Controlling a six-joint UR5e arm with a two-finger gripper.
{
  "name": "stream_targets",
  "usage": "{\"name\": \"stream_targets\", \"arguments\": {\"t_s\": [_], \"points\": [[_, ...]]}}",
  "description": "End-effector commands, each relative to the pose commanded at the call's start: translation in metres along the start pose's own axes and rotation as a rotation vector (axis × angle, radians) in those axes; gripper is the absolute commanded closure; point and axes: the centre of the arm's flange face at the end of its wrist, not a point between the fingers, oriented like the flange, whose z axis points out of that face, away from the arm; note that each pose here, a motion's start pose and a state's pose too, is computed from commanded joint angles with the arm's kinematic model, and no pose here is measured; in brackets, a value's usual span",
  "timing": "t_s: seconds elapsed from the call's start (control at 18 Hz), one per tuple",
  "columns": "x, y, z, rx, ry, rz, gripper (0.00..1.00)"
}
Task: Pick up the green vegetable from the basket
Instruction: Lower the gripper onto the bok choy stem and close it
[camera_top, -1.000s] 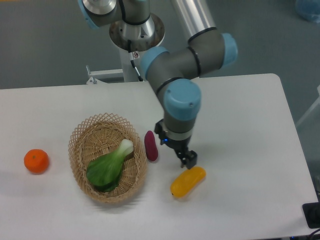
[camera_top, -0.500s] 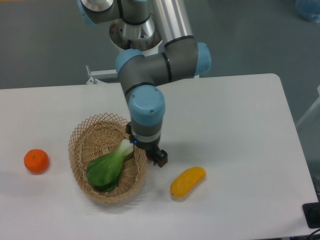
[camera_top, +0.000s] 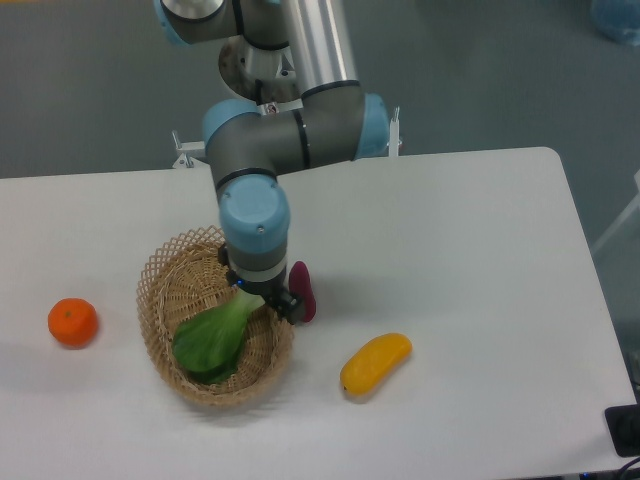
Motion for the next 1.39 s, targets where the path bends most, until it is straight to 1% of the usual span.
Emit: {"name": "stream_targets", "arguments": {"t_s": [0.11, 0.28, 0.5, 0.83, 0.89, 0.94, 1.17, 1.22, 1.28, 1.39], "points": [[0.004, -0.001, 0.011, -0.007, 0.007, -0.011, 0.0], [0.011, -0.002, 0.024, 0.007, -0.015, -0.007, 0.0], [0.006, -0.008, 0.034, 0.035, -0.054, -0.046, 0.0], [0.009, -0.014, 0.046, 0.024, -0.049, -0.051, 0.0], [0.009, -0.014, 0.046, 0.024, -0.049, -0.051, 0.03], [0.009, -0.014, 0.046, 0.024, -0.049, -0.049, 0.1], [0.01, -0.014, 0.049, 0.014, -0.04, -0.054, 0.57], [0.01, -0.014, 0.049, 0.014, -0.04, -0.054, 0.66], [0.009, -0.015, 0.047, 0.015, -0.043, -0.054, 0.7], [0.008, -0.015, 0.045, 0.016, -0.042, -0.054, 0.74]]}}
